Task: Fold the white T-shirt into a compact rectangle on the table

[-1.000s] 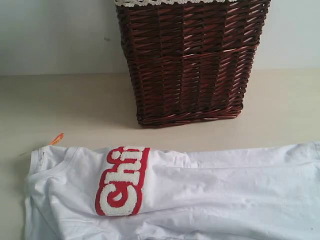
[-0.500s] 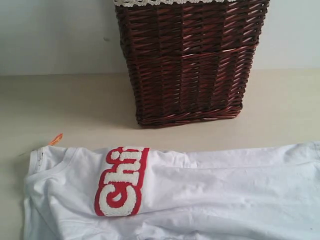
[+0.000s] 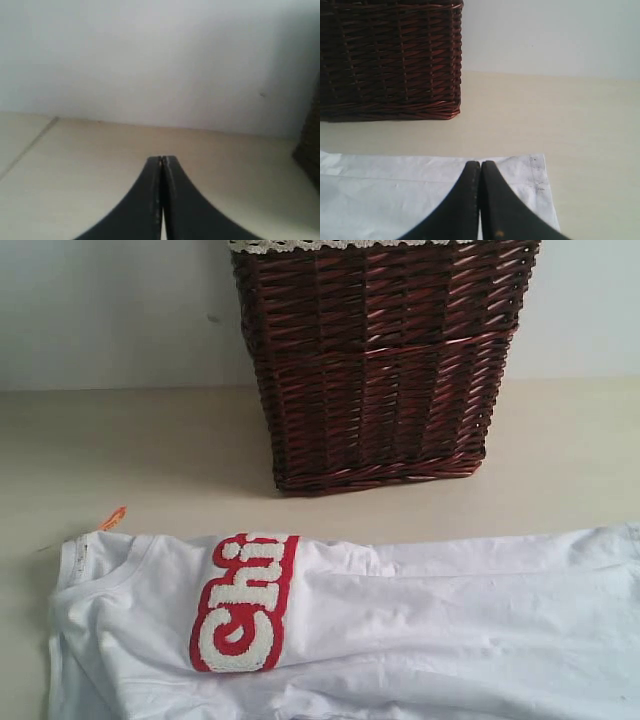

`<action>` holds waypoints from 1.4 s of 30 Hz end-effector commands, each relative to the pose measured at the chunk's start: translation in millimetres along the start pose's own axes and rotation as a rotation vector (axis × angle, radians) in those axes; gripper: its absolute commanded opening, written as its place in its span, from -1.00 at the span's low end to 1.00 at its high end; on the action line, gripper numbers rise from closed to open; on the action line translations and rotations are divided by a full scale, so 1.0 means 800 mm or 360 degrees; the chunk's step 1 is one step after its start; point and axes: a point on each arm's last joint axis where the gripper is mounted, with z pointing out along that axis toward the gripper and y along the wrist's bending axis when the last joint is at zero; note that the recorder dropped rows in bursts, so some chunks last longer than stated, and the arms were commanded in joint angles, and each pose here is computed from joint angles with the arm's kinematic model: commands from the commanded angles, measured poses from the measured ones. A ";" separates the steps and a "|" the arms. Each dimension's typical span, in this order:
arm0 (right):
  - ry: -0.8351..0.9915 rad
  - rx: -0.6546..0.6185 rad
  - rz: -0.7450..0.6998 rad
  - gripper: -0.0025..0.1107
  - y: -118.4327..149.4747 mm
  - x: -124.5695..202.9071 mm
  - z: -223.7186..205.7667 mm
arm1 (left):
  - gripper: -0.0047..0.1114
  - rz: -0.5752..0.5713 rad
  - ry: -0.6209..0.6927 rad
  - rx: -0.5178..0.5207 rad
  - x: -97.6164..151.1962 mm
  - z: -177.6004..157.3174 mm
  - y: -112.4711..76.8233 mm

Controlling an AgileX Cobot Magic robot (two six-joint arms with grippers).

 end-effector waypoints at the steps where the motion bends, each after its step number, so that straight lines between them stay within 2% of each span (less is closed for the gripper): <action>1: -0.0026 0.0000 0.0007 -0.96 0.000 0.000 0.000 | -0.92 0.0057 0.0763 0.0461 -0.014 0.050 -0.039; 4: -0.0026 0.0000 0.0007 -0.96 0.000 0.000 0.000 | -0.92 0.0041 0.1257 0.0729 0.001 0.064 -0.058; 6: -0.0026 0.0000 0.0007 -0.96 0.000 0.000 0.000 | -0.92 0.0030 0.1480 0.0829 0.019 0.072 -0.066; 11: -0.0026 0.0000 0.0007 -0.96 0.000 0.000 0.000 | -0.92 0.0007 0.1812 0.0929 0.060 0.081 -0.073; 15: -0.0026 0.0001 0.0003 -0.96 0.000 0.000 0.000 | -0.92 0.0022 0.1909 0.0924 0.086 0.087 -0.070; 18: -0.0026 0.0001 0.0003 -0.96 0.000 0.000 0.000 | -0.92 0.0032 0.1785 0.0955 0.093 0.101 -0.074; 20: -0.0026 0.0001 0.0003 -0.96 0.000 0.000 0.000 | -0.92 0.0362 0.1750 0.1439 0.109 0.097 -0.095; 22: -0.0026 0.0001 0.0003 -0.96 0.000 0.000 0.000 | -0.92 0.0487 0.1720 0.1675 0.116 0.092 -0.109; 23: -0.0026 0.0001 0.0003 -0.96 0.000 0.000 0.000 | -0.92 0.0547 0.1691 0.1719 0.118 0.092 -0.114; 24: -0.0026 0.0001 0.0003 -0.96 0.000 0.000 0.000 | -0.92 0.0698 0.1646 0.1834 0.126 0.092 -0.119; 27: -0.0026 0.0001 0.0003 -0.96 0.000 0.000 0.000 | -0.79 0.1154 0.1546 0.2112 0.140 0.083 -0.116; 28: -0.0026 0.0001 0.0003 -0.96 0.000 0.000 0.000 | -0.66 0.1365 0.1485 0.2301 0.145 0.073 -0.111; 30: -0.0026 0.0001 0.0003 -0.96 0.000 0.000 0.000 | -0.53 0.1588 0.1437 0.2550 0.153 0.059 -0.102; 31: -0.0026 0.0001 0.0003 -0.96 0.000 0.000 0.000 | -0.49 0.1652 0.1409 0.2618 0.157 0.055 -0.099; 33: -0.0026 0.0001 0.0003 -0.96 0.000 0.000 0.000 | -0.43 0.1732 0.1309 0.2679 0.170 0.048 -0.096; 35: -0.0026 0.0001 0.0003 -0.96 0.000 0.000 0.000 | -0.43 0.1772 0.1213 0.2660 0.179 0.045 -0.096; 42: -0.0026 0.0002 0.0000 -0.96 0.000 0.000 0.000 | -0.43 0.1652 0.1153 0.2364 0.183 0.056 -0.102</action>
